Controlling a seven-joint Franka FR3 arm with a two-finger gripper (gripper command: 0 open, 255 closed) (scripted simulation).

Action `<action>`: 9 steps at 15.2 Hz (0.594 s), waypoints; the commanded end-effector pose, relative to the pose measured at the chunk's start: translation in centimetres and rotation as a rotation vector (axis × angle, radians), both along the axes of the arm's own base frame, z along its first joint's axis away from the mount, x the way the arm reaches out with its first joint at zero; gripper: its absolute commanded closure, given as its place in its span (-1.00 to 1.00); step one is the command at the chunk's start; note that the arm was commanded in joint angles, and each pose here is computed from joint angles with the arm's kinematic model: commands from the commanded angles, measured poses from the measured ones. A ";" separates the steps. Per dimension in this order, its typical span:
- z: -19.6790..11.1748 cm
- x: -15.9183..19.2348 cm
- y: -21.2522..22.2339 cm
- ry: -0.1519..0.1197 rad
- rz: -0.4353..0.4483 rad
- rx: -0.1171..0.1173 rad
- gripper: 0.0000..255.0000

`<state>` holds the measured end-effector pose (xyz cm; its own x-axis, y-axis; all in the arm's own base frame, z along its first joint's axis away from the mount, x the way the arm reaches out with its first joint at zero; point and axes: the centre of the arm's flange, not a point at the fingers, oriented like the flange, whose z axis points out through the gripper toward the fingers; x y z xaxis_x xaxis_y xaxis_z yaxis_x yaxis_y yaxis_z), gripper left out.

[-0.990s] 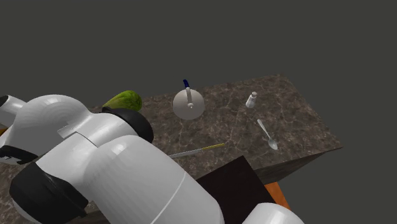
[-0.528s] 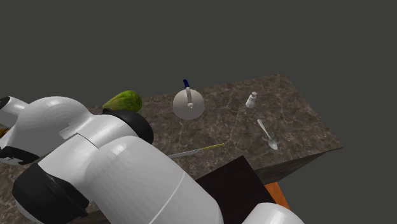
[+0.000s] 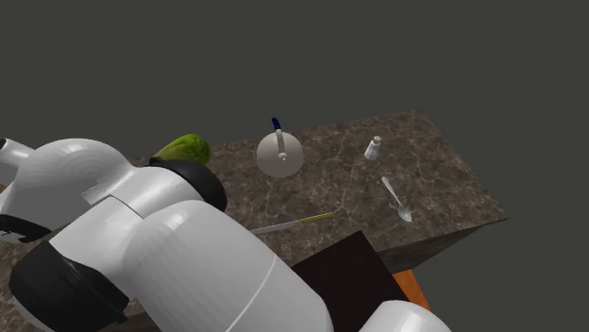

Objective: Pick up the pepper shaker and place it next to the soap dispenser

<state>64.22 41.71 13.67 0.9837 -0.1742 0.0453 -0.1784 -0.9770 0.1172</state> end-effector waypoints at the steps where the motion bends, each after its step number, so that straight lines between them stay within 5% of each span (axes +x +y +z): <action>1: 2.3 -0.1 0.2 0.000 0.000 0.000 -1.00; 9: 3.4 -0.1 0.3 0.000 0.000 0.000 -1.00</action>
<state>64.13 42.04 17.04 0.9837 -0.1741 0.0452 -0.1783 -0.9769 0.1176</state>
